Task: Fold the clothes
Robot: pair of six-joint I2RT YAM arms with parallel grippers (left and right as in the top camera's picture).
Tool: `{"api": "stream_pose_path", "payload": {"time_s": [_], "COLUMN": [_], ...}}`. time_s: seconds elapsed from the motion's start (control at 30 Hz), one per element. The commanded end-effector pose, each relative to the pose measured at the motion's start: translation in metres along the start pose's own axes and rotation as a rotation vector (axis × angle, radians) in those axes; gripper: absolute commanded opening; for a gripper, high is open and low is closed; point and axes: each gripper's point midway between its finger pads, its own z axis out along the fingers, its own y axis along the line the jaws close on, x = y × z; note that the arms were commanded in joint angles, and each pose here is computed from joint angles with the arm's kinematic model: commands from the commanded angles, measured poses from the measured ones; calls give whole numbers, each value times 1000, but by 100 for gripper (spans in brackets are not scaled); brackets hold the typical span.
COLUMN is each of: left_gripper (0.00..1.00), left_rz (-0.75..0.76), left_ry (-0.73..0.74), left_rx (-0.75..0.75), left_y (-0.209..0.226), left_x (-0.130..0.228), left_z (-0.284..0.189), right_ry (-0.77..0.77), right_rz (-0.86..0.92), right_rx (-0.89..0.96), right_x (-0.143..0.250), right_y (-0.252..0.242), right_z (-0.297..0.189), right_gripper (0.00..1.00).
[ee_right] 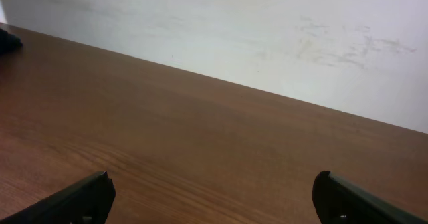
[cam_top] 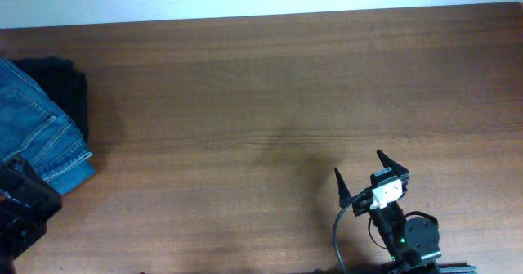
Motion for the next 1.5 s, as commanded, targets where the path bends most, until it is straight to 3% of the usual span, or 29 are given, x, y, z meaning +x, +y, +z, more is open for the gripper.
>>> {"api": "stream_pose_path", "payload": {"time_s": [0.0,1.47], "left_gripper": [100,100], "left_rz": [19,13], "left_ry": [3,17], "left_rx": [7,22], "left_y": [-1,-3], "left_x": [1,3], "left_z": [0,3], "right_ry": [7,7], "right_rz": [2,2], "right_rx": [23,23], "right_x": [3,3], "right_y": [-5,-5], "right_z": [0,0], "right_gripper": [99,99]}}
